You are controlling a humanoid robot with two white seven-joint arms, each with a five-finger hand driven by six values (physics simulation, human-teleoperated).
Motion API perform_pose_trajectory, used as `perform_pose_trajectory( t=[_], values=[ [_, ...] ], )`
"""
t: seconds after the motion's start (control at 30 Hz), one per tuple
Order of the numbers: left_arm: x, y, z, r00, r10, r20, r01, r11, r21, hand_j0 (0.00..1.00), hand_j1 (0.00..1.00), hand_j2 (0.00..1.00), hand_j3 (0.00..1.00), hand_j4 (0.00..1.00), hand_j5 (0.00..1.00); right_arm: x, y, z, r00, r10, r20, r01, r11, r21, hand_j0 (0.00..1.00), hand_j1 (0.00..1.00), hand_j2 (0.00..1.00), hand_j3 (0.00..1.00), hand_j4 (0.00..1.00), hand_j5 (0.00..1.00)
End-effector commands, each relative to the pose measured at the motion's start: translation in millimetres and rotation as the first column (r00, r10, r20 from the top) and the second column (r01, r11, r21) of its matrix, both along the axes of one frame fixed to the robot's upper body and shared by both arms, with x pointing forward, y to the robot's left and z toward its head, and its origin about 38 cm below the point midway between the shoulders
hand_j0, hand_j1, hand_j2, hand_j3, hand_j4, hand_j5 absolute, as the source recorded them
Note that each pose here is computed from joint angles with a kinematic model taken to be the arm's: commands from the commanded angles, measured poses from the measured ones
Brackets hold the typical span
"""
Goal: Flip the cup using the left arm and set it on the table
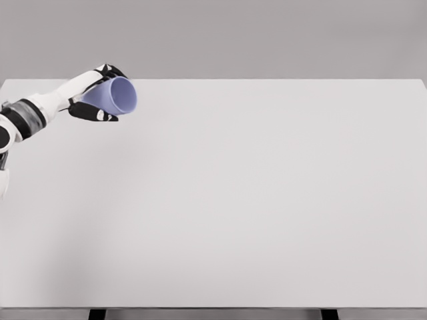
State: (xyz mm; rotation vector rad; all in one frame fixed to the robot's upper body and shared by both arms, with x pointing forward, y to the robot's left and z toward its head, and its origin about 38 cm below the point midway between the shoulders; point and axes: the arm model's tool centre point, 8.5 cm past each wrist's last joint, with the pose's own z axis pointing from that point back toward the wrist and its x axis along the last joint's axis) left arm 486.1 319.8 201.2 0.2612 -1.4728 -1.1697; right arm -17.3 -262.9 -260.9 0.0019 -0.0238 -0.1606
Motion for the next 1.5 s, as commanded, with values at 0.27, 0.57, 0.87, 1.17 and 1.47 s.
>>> perform_pose_trajectory(
  t=[0.27,0.57,0.87,1.17,1.47],
  values=[
    [-17.7,19.0,-4.2,0.976,-0.123,0.181,0.163,0.96,-0.228,0.33,0.33,0.33,0.33,0.33,0.33,0.0,0.0,0.0,1.0,0.0,0.0,0.0,1.0,0.0,1.0,1.0,1.0,1.0,1.0,1.0],
    [-13.1,51.4,-48.4,0.998,0.002,0.07,0.03,0.892,-0.45,0.33,0.33,0.33,0.33,0.33,0.33,0.0,0.0,0.0,1.0,0.0,0.0,0.0,1.0,0.0,1.0,1.0,1.0,1.0,1.0,1.0],
    [-9.6,47.7,-72.2,0.998,0.061,-0.01,-0.052,0.753,-0.656,0.33,0.33,0.33,0.33,0.33,0.33,0.0,0.0,0.0,1.0,0.0,0.0,0.0,1.0,0.0,1.0,1.0,1.0,1.0,1.0,1.0],
    [-7.6,32.1,-101.7,0.987,0.093,-0.128,-0.158,0.614,-0.774,0.34,0.34,0.34,0.34,0.34,0.34,0.0,0.0,0.0,1.0,0.001,0.0,-0.001,1.0,0.0,1.0,1.0,1.0,1.0,1.0,1.0],
    [-15.4,28.6,-126.0,0.978,0.113,-0.176,-0.209,0.534,-0.819,0.34,0.34,0.34,0.34,0.34,0.34,0.0,0.0,0.0,1.0,0.0,0.0,0.0,1.0,0.0,1.0,1.0,1.0,1.0,1.0,1.0]
  ],
)
